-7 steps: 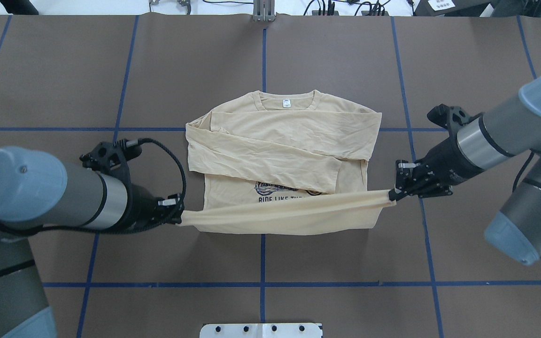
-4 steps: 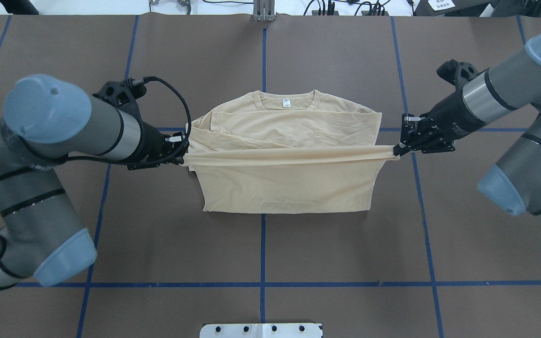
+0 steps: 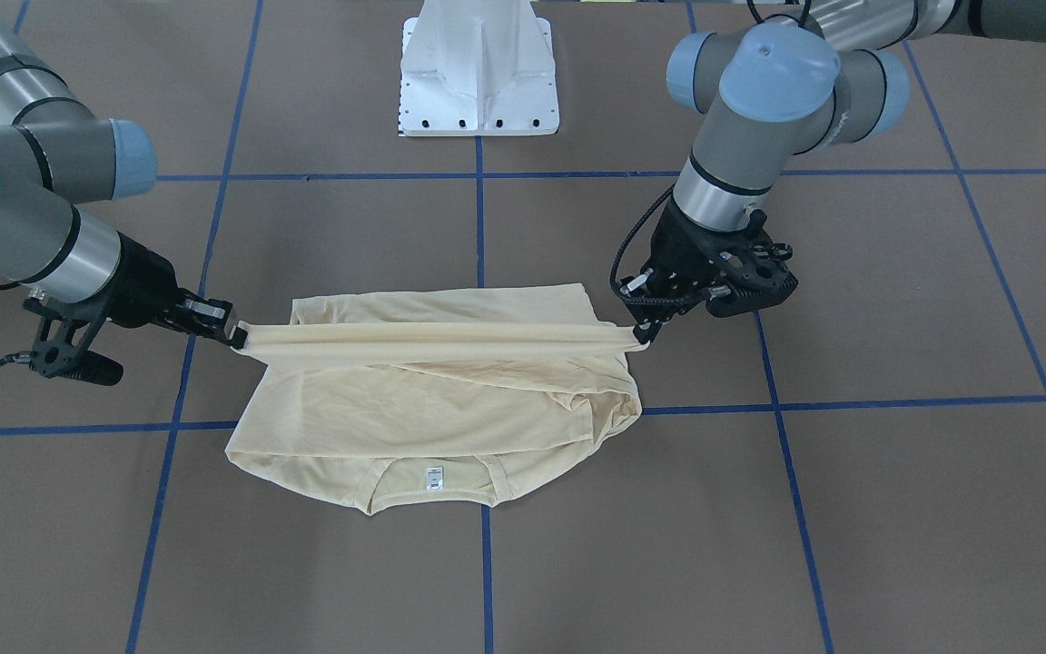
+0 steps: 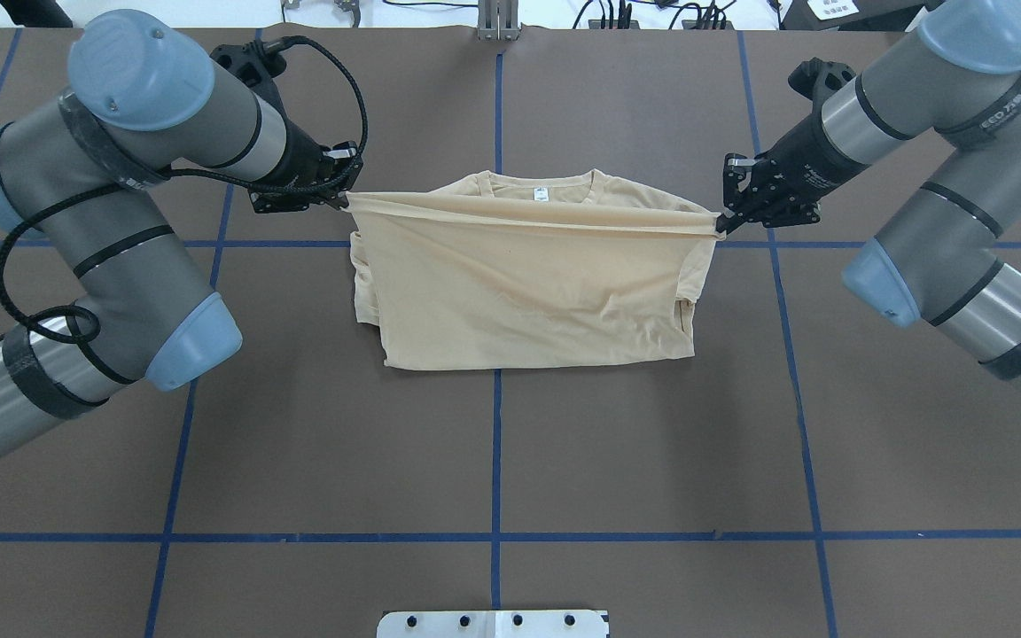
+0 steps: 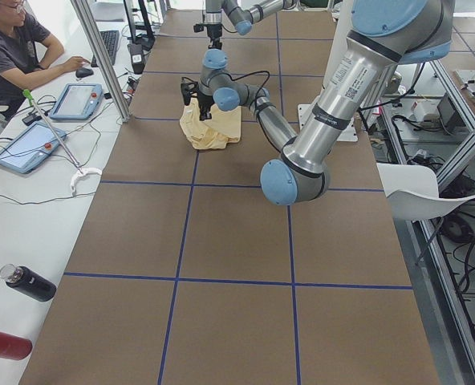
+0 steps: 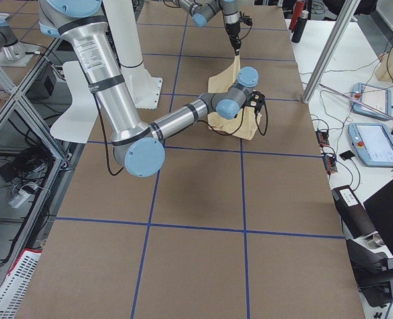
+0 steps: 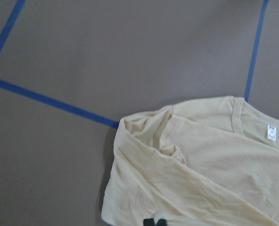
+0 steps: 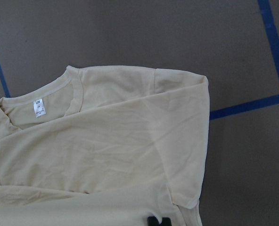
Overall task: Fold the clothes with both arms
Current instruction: 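Lift the hem with both grippers and carry it toward the collar, then lower the hem onto the collar edge with both grippers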
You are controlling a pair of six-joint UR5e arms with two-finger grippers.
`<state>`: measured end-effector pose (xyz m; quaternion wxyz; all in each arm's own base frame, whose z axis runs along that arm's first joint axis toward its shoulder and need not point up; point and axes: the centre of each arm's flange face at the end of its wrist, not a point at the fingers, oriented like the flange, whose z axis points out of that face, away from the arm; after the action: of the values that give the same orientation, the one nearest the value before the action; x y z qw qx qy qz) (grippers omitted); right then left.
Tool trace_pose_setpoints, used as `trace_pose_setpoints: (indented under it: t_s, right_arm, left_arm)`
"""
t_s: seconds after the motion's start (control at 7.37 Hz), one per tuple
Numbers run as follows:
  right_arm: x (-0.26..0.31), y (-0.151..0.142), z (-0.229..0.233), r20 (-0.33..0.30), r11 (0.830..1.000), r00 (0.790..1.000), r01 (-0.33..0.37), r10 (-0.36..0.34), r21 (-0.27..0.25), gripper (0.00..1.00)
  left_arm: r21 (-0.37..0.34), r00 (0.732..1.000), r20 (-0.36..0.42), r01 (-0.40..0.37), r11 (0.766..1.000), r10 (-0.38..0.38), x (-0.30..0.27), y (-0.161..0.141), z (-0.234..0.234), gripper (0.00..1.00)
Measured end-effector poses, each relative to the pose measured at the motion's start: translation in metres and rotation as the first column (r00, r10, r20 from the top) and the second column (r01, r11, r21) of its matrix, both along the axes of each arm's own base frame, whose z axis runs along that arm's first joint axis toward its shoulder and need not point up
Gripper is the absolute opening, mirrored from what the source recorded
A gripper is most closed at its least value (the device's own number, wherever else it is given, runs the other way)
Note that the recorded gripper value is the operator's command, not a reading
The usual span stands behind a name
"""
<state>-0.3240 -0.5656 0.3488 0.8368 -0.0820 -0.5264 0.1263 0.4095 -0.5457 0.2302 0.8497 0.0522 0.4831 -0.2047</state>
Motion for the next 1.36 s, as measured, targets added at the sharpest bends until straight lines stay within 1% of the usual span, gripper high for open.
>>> trace_pose_setpoints:
  t_s: [0.14, 0.41, 0.81, 1.09, 1.36]
  right_arm:
    - [-0.003, -0.009, 0.002, -0.007, 1.000, 1.000, -0.005, 0.005, -0.004, 0.00]
    - [-0.007, -0.023, 0.006, -0.025, 1.000, 1.000, -0.018, 0.018, -0.008, 0.00]
    - [-0.028, -0.057, 0.021, -0.075, 0.998, 0.996, -0.041, 0.038, -0.037, 0.00]
    - [-0.038, -0.065, 0.018, -0.086, 0.998, 0.996, -0.043, 0.040, -0.039, 0.00]
    - [-0.054, -0.059, 0.015, -0.085, 0.999, 0.996, -0.023, 0.019, -0.037, 0.00]
  left_arm:
    - [0.002, 1.000, -0.006, 0.002, 1.000, -0.002, 0.015, -0.015, 0.015, 0.00]
    - [-0.004, 1.000, -0.001, 0.001, 1.000, -0.001, 0.034, -0.029, 0.042, 0.00]
    - [-0.005, 1.000, -0.006, 0.003, 1.000, -0.003, 0.043, -0.036, 0.043, 0.00]
    - [-0.030, 0.999, -0.031, 0.021, 0.999, -0.022, 0.064, -0.051, 0.035, 0.00]
    - [-0.052, 0.998, -0.058, 0.028, 0.998, -0.032, 0.081, -0.052, 0.033, 0.00]
